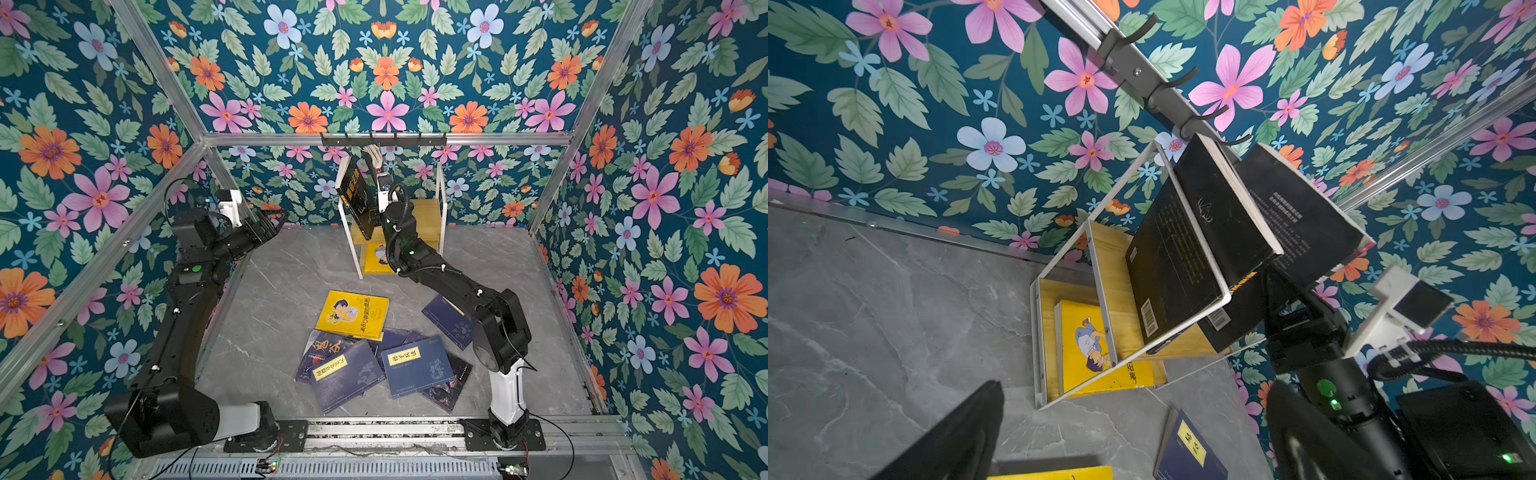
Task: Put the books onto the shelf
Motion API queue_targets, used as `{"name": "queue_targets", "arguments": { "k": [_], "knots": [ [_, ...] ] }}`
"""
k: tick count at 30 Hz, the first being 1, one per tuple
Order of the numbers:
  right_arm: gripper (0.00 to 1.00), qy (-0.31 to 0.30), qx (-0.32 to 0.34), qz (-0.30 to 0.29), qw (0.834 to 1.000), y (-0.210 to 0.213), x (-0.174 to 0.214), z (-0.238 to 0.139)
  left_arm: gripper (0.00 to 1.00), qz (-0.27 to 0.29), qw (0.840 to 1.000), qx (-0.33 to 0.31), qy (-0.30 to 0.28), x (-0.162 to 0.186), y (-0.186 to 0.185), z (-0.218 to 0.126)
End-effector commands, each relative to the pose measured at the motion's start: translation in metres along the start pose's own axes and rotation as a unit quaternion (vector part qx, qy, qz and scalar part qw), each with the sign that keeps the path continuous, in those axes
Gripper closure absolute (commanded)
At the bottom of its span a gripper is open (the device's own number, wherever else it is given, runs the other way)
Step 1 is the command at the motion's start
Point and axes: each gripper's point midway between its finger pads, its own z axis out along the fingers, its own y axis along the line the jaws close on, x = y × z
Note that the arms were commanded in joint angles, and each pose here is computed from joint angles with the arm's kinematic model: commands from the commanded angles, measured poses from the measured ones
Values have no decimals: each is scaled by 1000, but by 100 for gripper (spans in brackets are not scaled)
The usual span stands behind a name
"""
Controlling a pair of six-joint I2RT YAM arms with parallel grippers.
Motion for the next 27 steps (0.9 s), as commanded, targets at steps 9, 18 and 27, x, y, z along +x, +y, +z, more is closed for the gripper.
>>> {"name": "queue_targets", "arguments": {
  "k": [9, 18, 27],
  "knots": [
    [100, -59, -19, 54, 997, 7, -12, 4, 0, 18, 1000, 4, -14, -4, -1, -2],
    [100, -51, -37, 72, 995, 15, 3, 5, 0, 31, 999, -9, -16, -1, 6, -3],
    [76, -46, -62, 90, 993, 22, 11, 0, 0, 63, 997, -39, -14, 0, 16, -5]
  ]
}}
